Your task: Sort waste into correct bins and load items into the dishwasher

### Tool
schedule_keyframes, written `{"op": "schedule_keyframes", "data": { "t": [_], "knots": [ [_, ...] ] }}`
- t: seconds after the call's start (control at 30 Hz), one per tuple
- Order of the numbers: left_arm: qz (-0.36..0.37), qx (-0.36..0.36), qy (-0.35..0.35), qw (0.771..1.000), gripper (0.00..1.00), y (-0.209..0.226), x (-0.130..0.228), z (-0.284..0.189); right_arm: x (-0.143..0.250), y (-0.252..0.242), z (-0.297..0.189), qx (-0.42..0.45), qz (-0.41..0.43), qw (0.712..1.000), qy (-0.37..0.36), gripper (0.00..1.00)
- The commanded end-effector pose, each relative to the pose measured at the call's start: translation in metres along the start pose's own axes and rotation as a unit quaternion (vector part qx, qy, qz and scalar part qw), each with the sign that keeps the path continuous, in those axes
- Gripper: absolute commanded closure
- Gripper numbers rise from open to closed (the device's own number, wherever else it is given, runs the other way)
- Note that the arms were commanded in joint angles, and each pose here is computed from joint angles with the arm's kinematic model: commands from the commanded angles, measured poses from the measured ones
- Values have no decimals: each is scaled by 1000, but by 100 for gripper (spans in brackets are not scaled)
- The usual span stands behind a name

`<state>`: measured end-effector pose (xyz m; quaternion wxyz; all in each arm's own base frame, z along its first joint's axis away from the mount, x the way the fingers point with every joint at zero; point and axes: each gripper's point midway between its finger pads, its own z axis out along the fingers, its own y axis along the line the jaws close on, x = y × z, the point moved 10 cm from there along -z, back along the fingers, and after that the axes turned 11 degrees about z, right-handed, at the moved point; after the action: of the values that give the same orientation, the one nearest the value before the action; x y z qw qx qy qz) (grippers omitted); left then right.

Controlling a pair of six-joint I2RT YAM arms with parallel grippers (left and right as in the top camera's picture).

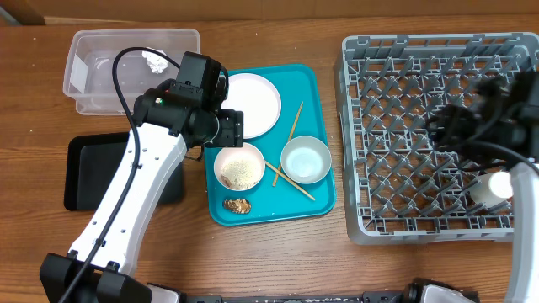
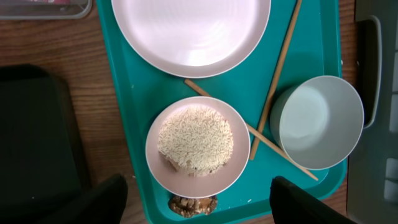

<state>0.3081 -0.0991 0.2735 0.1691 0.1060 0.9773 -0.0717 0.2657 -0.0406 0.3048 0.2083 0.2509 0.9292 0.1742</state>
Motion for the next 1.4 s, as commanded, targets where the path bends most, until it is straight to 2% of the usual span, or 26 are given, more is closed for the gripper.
{"op": "schedule_keyframes", "data": {
  "t": [0.0,0.2,0.43,1.1,1.37],
  "knots": [
    [8,-3,-4,1000,25,0,0,-5,7,22,0,-5,-56,998,-1,31],
    [-8,0,2,1000,27,-5,2,-3,20,40,6,-13,-92,995,18,25],
    [23,9,23,999,28,-27,9,19,22,41,6,-11,-94,995,23,3],
    [101,-27,170,980,30,-72,32,124,22,41,6,-11,-94,995,23,2],
    [102,-35,205,973,43,-72,39,152,22,41,6,-11,-94,995,23,2]
  ]
}}
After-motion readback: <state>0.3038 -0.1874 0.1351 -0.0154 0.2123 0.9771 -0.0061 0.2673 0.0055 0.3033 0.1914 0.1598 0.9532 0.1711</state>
